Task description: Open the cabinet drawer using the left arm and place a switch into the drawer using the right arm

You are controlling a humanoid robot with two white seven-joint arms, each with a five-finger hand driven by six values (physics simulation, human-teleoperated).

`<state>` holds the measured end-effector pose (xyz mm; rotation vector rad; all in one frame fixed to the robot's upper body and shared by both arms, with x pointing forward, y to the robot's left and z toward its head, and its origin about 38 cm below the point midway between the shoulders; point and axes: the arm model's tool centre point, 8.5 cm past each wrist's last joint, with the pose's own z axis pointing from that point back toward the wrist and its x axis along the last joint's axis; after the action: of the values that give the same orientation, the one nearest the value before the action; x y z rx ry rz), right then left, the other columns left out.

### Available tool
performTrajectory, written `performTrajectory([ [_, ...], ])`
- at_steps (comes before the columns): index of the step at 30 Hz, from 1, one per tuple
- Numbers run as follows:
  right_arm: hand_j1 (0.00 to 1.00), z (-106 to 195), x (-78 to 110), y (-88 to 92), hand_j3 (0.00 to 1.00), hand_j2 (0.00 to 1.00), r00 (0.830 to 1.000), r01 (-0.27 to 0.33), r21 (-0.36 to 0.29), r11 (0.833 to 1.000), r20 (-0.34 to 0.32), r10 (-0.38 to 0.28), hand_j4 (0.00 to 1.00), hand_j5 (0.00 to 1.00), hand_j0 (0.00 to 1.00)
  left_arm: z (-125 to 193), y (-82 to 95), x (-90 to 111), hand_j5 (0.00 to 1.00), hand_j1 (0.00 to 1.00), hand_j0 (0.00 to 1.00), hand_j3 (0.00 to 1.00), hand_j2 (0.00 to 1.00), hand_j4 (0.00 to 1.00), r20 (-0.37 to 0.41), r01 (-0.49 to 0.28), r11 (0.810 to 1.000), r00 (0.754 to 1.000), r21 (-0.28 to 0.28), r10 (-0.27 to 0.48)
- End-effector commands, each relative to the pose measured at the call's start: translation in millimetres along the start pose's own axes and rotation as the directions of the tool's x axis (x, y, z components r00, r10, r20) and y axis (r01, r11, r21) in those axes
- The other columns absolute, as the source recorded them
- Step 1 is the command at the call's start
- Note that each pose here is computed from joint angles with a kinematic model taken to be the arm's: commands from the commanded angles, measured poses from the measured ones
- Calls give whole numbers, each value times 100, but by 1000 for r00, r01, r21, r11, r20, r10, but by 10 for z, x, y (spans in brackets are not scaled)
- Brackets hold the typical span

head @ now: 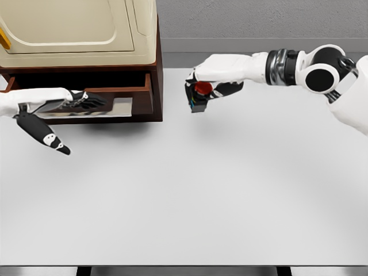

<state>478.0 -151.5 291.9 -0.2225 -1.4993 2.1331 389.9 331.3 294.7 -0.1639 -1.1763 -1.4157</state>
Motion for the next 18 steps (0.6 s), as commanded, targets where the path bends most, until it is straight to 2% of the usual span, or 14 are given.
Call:
performTrajectory([
  [1, 48, -8, 7, -22, 48, 48, 1000, 4, -4, 1000, -2, -4, 48, 48, 48, 61, 32, 6, 100, 100, 100, 100, 100, 100, -1, -2, 1000, 1000, 14, 2],
  [3, 48, 17, 13, -131, 48, 48, 1000, -14, -16, 1000, -7, 14, 48, 48, 48, 85, 66, 42, 100, 100, 100, 100, 100, 100, 12, 0, 1000, 1000, 25, 0],
  [5, 48, 33, 43, -234, 48, 48, 1000, -1, -35, 999, 6, 1, 48, 48, 48, 91, 78, 73, 100, 100, 100, 100, 100, 100, 32, 10, 1000, 999, 28, -11],
  [10, 48, -60, 157, -471, 48, 48, 1000, -17, -64, 998, 17, 18, 48, 48, 48, 107, 109, 139, 100, 100, 100, 100, 100, 100, 70, 30, 999, 997, 38, -33],
  [13, 48, -155, 247, -565, 48, 48, 999, -17, -75, 997, 29, 20, 48, 48, 48, 276, 238, 338, 100, 100, 100, 100, 100, 100, 167, 110, 989, 978, 99, -126],
  [14, 48, -175, 259, -592, 48, 48, 1000, -15, -78, 997, 26, 17, 48, 48, 48, 315, 270, 419, 100, 100, 100, 100, 100, 100, 207, 145, 982, 964, 119, -167],
  [18, 47, -311, 374, -703, 47, 47, 999, -14, -84, 996, 37, 18, 47, 47, 47, 609, 360, 513, 100, 100, 100, 100, 100, 100, 219, 217, 959, 942, 182, -254],
])
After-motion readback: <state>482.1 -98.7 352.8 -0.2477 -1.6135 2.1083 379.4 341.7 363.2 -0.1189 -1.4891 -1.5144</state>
